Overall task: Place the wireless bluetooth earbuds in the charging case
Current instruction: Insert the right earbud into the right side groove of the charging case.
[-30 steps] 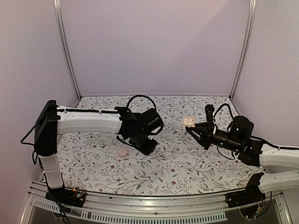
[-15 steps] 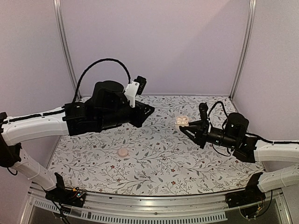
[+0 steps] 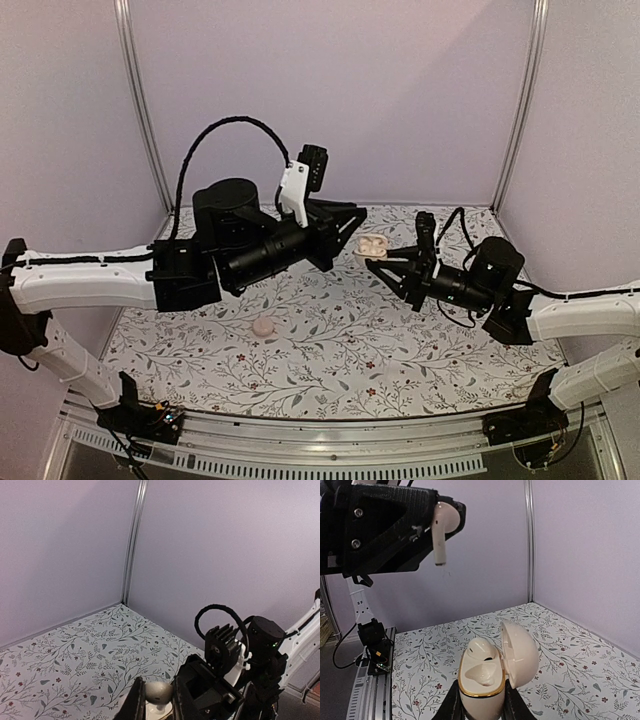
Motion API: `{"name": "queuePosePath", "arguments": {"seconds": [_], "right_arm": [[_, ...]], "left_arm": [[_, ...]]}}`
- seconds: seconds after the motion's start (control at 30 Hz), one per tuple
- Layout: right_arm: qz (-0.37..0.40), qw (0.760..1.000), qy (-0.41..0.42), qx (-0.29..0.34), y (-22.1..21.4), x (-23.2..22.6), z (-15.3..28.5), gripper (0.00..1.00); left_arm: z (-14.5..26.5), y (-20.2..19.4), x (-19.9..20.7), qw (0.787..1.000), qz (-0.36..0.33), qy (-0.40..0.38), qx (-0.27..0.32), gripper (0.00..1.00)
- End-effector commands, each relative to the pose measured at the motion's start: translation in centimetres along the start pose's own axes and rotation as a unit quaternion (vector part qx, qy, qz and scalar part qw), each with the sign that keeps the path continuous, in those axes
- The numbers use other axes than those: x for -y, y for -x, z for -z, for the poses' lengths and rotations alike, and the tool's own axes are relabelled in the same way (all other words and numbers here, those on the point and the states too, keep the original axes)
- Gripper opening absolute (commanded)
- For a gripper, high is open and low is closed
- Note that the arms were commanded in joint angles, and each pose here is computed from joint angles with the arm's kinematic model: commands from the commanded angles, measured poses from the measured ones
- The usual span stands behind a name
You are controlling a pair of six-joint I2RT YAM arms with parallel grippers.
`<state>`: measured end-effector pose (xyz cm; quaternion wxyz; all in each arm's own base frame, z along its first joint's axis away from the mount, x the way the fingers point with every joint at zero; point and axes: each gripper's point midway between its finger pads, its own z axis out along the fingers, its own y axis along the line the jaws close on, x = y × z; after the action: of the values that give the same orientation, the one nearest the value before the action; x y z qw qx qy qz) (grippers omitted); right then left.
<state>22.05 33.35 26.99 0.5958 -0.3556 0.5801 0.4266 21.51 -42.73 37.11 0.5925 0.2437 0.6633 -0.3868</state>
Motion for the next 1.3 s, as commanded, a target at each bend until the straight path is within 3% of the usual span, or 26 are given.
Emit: {"name": "queuePosePath", "arguments": {"seconds": [0.0, 0.4, 1.27], "right_arm": [[0.044, 0.997, -0.003, 0.065, 3.5, -0.6, -0.4, 0.18], [0.067, 0.994, 0.004, 0.09, 4.3, -1.4, -0.6, 0.18], [0.022, 0.991, 0.019, 0.132, 6.6, -2.1, 0.1, 0.18]], "left_arm": [[-0.7, 0.3, 1.6, 0.999, 0.0, -0.022, 0.022, 0.09], [-1.7, -1.9, 2.7, 0.999, -0.01, -0.042, 0.008, 0.09], [-2.5, -3.5, 2.6, 0.999, -0.014, -0.039, -0.003, 0.09]]}}
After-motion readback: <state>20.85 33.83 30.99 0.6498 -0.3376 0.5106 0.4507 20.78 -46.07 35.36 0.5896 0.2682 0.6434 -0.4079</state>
